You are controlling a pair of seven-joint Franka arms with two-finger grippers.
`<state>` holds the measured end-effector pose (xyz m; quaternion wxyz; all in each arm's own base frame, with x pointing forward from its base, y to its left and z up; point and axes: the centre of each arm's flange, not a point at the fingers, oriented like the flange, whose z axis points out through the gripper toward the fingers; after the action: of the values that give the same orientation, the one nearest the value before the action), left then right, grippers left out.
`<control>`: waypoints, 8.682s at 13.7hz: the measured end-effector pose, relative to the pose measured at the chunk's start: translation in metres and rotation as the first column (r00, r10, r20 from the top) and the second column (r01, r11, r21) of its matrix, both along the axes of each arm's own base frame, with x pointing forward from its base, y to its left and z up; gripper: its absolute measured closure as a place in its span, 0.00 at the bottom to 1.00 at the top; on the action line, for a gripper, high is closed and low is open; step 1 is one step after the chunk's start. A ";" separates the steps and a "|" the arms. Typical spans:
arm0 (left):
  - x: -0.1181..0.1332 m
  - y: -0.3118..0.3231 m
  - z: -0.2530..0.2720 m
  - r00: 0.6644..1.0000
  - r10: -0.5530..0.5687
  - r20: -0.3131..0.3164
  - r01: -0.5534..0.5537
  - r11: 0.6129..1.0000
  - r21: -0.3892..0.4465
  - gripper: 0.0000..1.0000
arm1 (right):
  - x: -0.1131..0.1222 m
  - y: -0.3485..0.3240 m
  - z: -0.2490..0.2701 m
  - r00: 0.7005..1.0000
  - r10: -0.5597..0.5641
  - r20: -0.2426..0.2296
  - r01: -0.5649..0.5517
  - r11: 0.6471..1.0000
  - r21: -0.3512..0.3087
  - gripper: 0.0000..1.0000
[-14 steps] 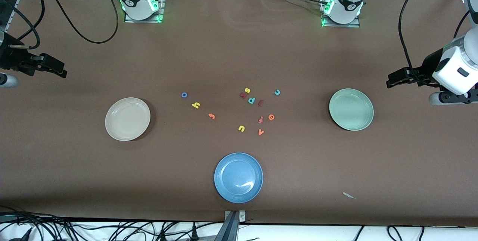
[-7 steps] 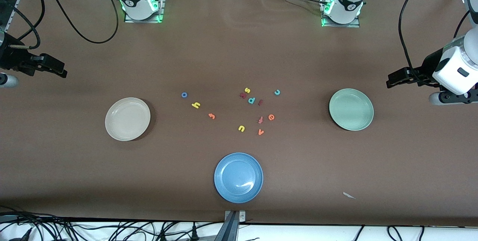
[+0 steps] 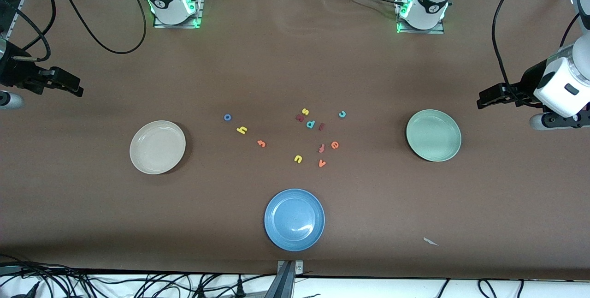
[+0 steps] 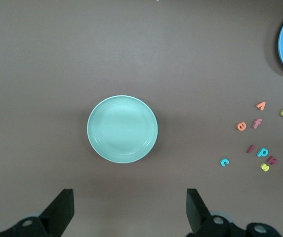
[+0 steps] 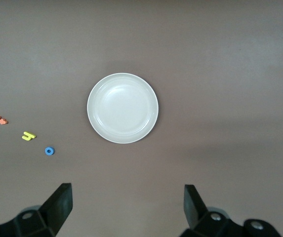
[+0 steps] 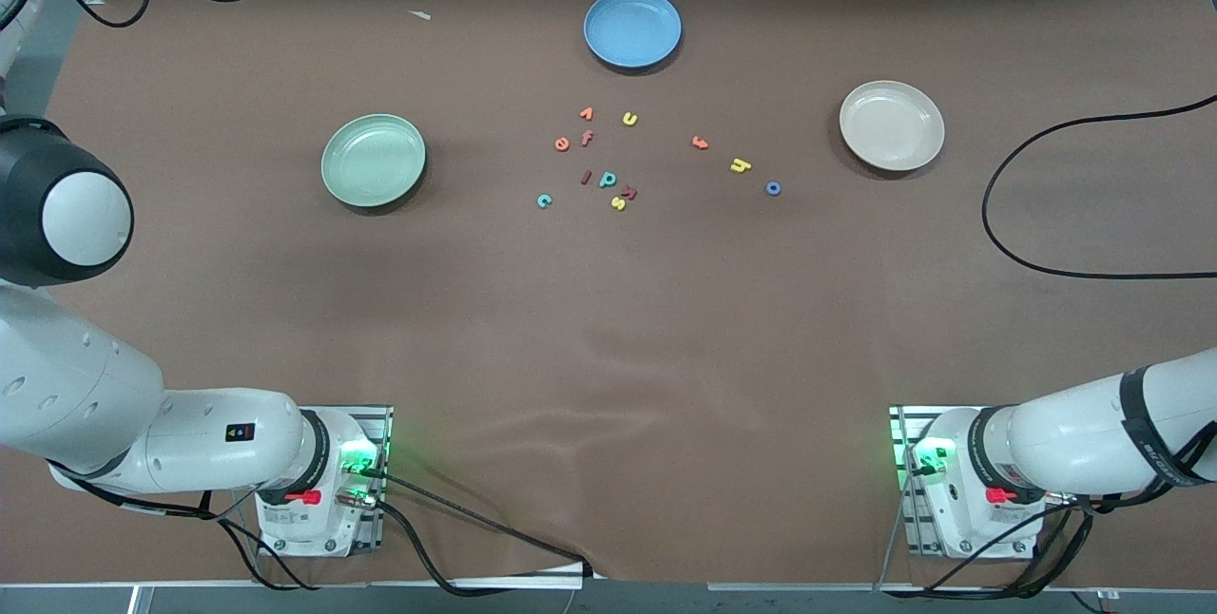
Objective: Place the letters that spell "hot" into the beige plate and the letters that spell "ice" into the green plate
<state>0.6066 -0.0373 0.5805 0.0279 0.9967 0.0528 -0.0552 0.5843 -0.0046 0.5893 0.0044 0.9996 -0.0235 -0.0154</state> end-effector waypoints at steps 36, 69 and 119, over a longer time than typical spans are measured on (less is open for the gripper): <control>-0.001 -0.004 -0.009 1.000 -0.011 -0.020 0.011 1.000 0.001 0.00 | 0.001 0.002 -0.002 1.000 0.000 -0.003 0.000 1.000 0.013 0.00; -0.001 -0.010 -0.014 0.999 -0.022 -0.030 0.022 1.000 -0.001 0.00 | 0.001 0.002 -0.003 1.000 0.001 -0.004 -0.001 1.000 0.013 0.00; -0.125 -0.283 -0.410 0.942 0.312 -0.123 -0.320 0.946 -0.051 0.55 | 0.000 0.179 -0.205 0.991 0.126 0.041 -0.128 0.989 0.074 0.00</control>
<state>0.4813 -0.3201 0.1704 0.0684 0.9689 0.2116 -0.1082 0.5847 0.1746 0.3841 -0.0333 0.9986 0.0408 0.0020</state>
